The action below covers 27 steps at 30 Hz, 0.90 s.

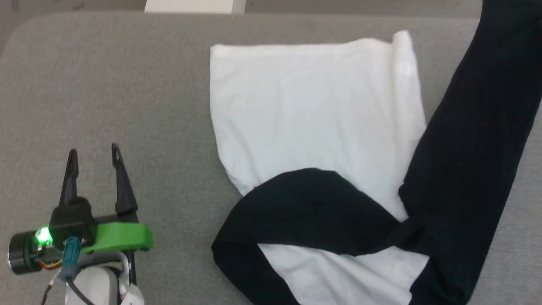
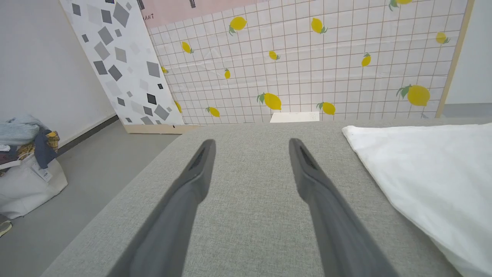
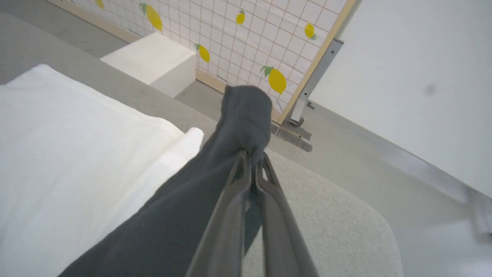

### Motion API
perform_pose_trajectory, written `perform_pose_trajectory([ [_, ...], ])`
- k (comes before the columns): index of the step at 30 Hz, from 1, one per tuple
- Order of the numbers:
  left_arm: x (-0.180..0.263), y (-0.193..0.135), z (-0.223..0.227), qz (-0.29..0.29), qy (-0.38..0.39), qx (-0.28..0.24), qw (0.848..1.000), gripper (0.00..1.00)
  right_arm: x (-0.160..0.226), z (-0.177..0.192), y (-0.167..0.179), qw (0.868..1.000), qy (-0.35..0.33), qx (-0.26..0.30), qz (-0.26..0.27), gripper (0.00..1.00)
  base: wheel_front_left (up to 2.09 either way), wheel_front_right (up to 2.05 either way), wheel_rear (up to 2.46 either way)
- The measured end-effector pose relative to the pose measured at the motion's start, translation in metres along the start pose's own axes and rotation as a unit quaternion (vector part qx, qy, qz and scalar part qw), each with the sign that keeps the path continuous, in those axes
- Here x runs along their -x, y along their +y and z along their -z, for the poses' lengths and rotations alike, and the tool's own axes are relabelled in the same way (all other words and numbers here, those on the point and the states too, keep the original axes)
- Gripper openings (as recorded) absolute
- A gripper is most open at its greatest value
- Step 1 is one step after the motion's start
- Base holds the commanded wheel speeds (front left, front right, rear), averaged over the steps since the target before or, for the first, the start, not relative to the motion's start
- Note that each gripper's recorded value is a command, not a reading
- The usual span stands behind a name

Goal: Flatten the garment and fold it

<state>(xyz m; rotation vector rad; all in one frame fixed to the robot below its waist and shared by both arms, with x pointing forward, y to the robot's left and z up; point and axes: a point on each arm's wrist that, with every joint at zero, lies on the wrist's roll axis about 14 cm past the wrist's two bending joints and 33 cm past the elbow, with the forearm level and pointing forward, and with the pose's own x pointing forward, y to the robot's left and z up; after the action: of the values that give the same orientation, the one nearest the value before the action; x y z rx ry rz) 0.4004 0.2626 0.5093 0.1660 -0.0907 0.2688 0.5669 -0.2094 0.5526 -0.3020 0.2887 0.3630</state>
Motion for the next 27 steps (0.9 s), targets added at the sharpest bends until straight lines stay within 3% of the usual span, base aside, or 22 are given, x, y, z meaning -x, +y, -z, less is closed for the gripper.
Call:
perform_pose_trajectory([
  [6,0.013,0.004,-0.013,0.005,-0.014,0.003,1.000,1.00,0.053,-0.044,0.052,0.994,-0.076,0.036,-0.066,0.00,0.00,0.00,0.00],
  [13,0.018,0.000,-0.031,0.016,-0.039,0.015,0.999,1.00,0.097,-0.057,0.119,0.982,-0.117,0.054,-0.138,0.00,0.00,0.00,0.00],
  [22,0.024,-0.002,-0.031,0.016,-0.037,0.022,0.999,1.00,0.089,-0.024,0.220,0.964,-0.105,0.036,-0.242,0.00,0.00,0.00,0.00],
  [27,0.026,-0.003,-0.026,0.015,-0.027,0.023,0.999,1.00,0.075,0.024,0.279,0.952,-0.037,0.006,-0.303,0.00,0.00,0.00,0.00],
])
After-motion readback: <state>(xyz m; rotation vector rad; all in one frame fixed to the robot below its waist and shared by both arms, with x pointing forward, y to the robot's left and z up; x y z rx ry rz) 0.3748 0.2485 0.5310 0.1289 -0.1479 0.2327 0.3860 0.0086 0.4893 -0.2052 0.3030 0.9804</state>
